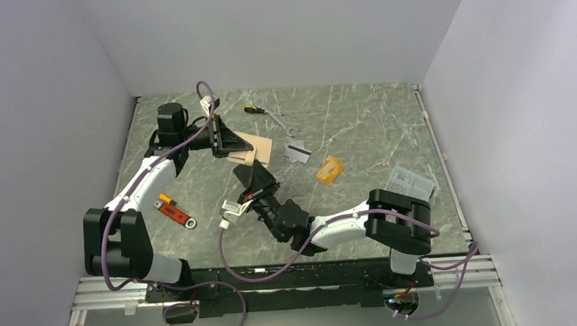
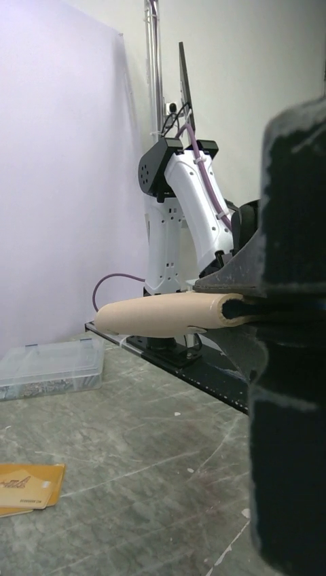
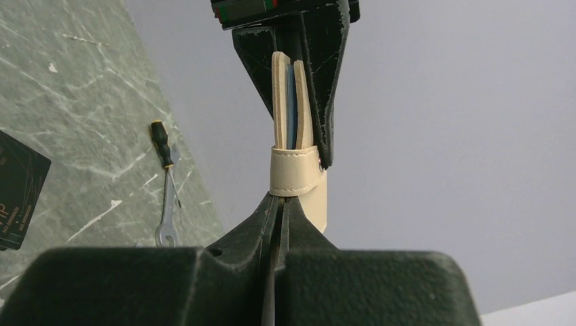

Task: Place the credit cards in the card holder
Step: Pick up the card holder from the center of the board, then open the card holder.

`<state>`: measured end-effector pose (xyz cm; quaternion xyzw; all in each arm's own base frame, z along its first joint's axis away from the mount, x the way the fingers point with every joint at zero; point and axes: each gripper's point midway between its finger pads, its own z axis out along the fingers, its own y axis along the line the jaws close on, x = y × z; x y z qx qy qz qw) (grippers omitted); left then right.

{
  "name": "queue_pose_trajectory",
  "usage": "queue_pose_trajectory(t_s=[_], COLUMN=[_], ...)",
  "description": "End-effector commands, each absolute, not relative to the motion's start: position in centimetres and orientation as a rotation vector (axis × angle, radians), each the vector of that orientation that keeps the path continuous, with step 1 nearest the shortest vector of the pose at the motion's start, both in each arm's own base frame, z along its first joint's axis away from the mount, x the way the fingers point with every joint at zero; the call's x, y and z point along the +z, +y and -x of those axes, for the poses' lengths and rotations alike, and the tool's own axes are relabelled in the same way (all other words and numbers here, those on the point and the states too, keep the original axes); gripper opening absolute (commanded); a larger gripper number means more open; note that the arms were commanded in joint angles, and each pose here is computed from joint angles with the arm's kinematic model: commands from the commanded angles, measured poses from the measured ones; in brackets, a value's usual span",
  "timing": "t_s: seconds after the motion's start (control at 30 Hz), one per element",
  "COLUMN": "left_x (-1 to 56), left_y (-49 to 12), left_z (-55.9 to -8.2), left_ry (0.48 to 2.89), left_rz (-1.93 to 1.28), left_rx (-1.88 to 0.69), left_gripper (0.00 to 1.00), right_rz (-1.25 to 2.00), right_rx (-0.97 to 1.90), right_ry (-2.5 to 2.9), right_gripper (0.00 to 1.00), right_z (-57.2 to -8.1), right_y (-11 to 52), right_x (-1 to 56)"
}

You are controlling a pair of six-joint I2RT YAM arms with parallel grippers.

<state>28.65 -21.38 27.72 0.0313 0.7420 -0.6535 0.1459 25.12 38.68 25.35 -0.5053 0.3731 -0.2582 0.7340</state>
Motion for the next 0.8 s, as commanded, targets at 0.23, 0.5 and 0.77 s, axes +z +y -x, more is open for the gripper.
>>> queue_pose_trajectory(t_s=[0.23,0.5,0.77], left_x=[30.3,31.0,32.5], left_y=[-21.1,-20.4,-20.7], left_z=[-27.9,-28.1,-27.6], left_ry=[2.059,2.011,1.949], left_rz=[-0.243,-0.305,-0.421], left_rx=[-1.869,-1.798,-1.783], left_gripper=[0.0,0.0,0.0], right_rz=[1.121,0.852,0.69], right_rx=[-0.303,0.652,1.172], right_ry=[1.072,1.542,1.569], right_gripper=[0.4,0.94,1.0], right_z=[-24.6,-23.2,-24.6], right_y=[38.4,34.1,32.1], right_x=[25.9,29.7,30.5])
